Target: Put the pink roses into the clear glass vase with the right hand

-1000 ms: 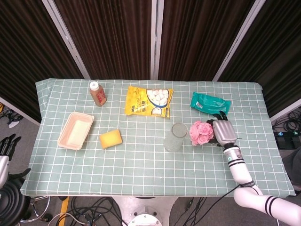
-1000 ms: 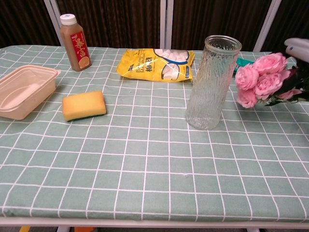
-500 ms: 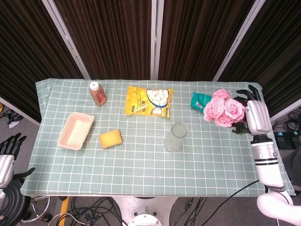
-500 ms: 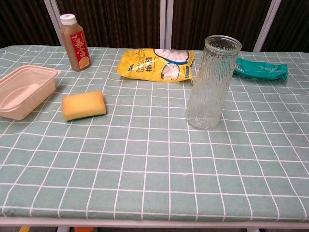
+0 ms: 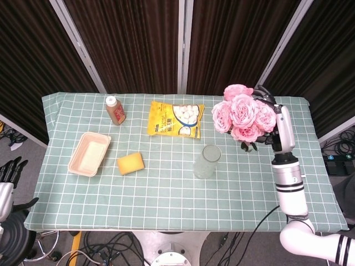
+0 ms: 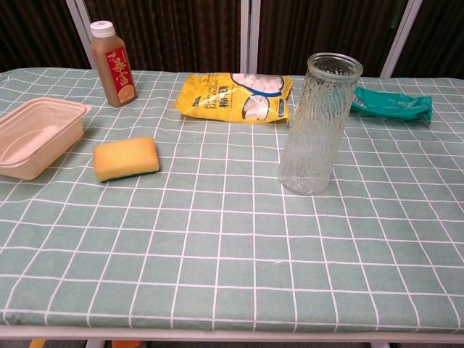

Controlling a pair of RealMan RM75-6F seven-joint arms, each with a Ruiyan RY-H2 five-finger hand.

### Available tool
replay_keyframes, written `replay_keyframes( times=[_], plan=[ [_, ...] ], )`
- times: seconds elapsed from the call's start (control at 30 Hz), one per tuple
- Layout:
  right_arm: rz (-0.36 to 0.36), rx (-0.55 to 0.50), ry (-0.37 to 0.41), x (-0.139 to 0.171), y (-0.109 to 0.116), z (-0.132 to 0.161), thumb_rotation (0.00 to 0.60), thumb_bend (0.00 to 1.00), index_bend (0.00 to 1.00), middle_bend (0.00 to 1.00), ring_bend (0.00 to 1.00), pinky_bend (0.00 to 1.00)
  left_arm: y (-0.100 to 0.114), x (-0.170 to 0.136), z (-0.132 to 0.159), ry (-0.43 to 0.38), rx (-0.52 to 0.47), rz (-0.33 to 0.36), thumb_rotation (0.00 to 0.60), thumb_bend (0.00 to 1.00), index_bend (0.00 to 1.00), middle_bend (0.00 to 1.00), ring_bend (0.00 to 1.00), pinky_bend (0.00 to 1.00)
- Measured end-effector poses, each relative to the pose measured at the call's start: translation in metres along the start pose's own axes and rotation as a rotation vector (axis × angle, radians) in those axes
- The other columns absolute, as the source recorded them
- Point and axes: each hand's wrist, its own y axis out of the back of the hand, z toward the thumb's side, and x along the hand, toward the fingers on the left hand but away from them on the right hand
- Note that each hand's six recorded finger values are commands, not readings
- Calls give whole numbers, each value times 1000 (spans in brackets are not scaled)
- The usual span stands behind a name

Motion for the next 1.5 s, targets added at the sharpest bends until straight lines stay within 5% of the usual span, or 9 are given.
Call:
replay_keyframes(
  times=[0.33, 0.8, 1.23, 1.5],
  plan=[
    [73, -235, -101, 4, -34, -13, 600, 109, 660, 586, 220, 102, 2, 0, -2, 2, -8, 2, 600, 87, 74, 0, 0, 101],
    [112, -221, -143, 17, -46, -57, 600, 102, 659, 579, 204, 103, -3, -2, -8, 15, -2, -10, 600, 87, 75, 0, 0, 101],
    [203, -182, -170, 25, -63, -103, 600, 84, 554, 497, 119, 103, -5, -4, -12, 16, -38, -19, 600, 87, 75, 0, 0, 101],
    [270, -154, -181, 29, -66, -107, 600, 0, 223, 272, 0, 40, -7, -3, -13, 18, -43, -23, 600, 87, 75, 0, 0, 101]
  ],
)
